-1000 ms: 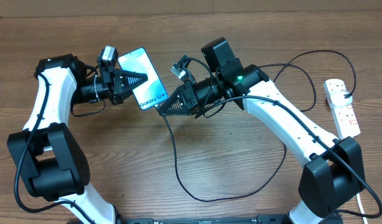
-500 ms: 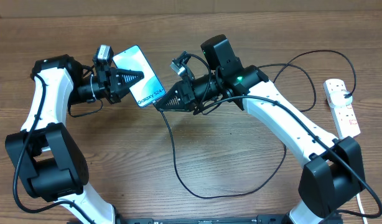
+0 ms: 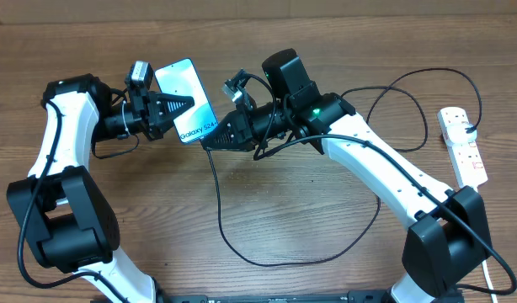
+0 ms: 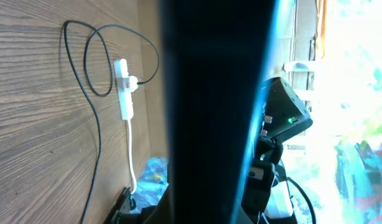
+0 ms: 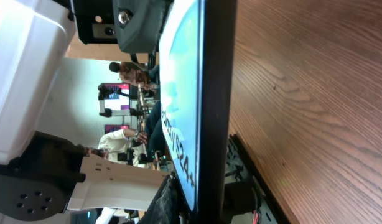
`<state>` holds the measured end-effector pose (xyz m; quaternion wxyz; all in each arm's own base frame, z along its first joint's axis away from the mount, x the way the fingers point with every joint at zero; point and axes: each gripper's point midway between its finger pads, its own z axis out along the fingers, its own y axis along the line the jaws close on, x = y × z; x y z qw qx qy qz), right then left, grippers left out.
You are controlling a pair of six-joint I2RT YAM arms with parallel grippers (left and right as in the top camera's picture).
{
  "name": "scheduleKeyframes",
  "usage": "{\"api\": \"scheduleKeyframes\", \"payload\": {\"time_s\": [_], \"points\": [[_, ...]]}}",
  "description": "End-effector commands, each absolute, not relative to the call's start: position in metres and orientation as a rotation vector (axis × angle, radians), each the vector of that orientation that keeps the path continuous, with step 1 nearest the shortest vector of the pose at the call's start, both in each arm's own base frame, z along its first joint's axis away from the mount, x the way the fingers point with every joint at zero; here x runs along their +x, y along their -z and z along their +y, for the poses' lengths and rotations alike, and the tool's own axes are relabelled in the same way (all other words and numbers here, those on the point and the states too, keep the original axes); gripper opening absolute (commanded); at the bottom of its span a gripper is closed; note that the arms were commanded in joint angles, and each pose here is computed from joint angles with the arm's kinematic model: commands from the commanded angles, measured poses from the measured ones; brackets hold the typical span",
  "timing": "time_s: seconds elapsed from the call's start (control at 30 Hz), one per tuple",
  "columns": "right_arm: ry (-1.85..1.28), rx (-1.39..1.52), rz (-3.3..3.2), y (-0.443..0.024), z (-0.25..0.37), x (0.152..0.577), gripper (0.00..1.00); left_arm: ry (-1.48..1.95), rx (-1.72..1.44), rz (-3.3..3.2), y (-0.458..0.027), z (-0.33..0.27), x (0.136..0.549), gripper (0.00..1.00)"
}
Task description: Plug charger to phone and switch on socket
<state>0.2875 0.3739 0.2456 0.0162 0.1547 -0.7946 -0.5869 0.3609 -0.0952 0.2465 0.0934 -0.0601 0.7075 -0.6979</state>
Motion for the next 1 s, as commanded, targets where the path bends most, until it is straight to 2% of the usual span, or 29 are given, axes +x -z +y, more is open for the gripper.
{"api": "scheduleKeyframes", "payload": {"time_s": [0.0, 0.2, 0.23, 0.3, 0.33, 0.37, 0.57, 0.67, 0.9, 0.97], "points": [[1.832, 0.376, -2.683, -0.243, 0.368, 0.328, 0.04, 2.073, -0.13, 2.107, -0.256, -0.105, 0.354, 0.04], [1.912, 0.386, -2.693, -0.255, 0.373, 0.338, 0.04, 2.077, -0.137, 2.109, -0.256, -0.105, 0.353, 0.04], [1.917, 0.39, -2.693, -0.256, 0.373, 0.339, 0.2, 2.076, -0.137, 2.109, -0.256, -0.105, 0.353, 0.04], [1.93, 0.434, -2.671, -0.258, 0.374, 0.335, 0.63, 2.076, -0.137, 2.108, -0.256, -0.105, 0.353, 0.04], [1.944, 0.49, -2.641, -0.259, 0.374, 0.33, 0.73, 2.076, -0.137, 2.109, -0.256, -0.105, 0.353, 0.04], [1.947, 0.534, -2.605, -0.26, 0.374, 0.323, 0.75, 2.075, -0.135, 2.108, -0.256, -0.105, 0.353, 0.04], [1.892, 0.693, -2.415, -0.25, 0.363, 0.281, 0.76, 2.067, -0.116, 2.098, -0.256, -0.105, 0.355, 0.04], [1.85, 0.699, -2.394, -0.244, 0.359, 0.271, 0.72, 2.064, -0.111, 2.095, -0.256, -0.105, 0.355, 0.04], [1.863, 0.716, -2.395, -0.245, 0.36, 0.272, 0.51, 2.064, -0.111, 2.095, -0.256, -0.105, 0.355, 0.04], [1.872, 0.727, -2.396, -0.246, 0.361, 0.273, 0.42, 2.064, -0.111, 2.094, -0.256, -0.105, 0.355, 0.04]]}}
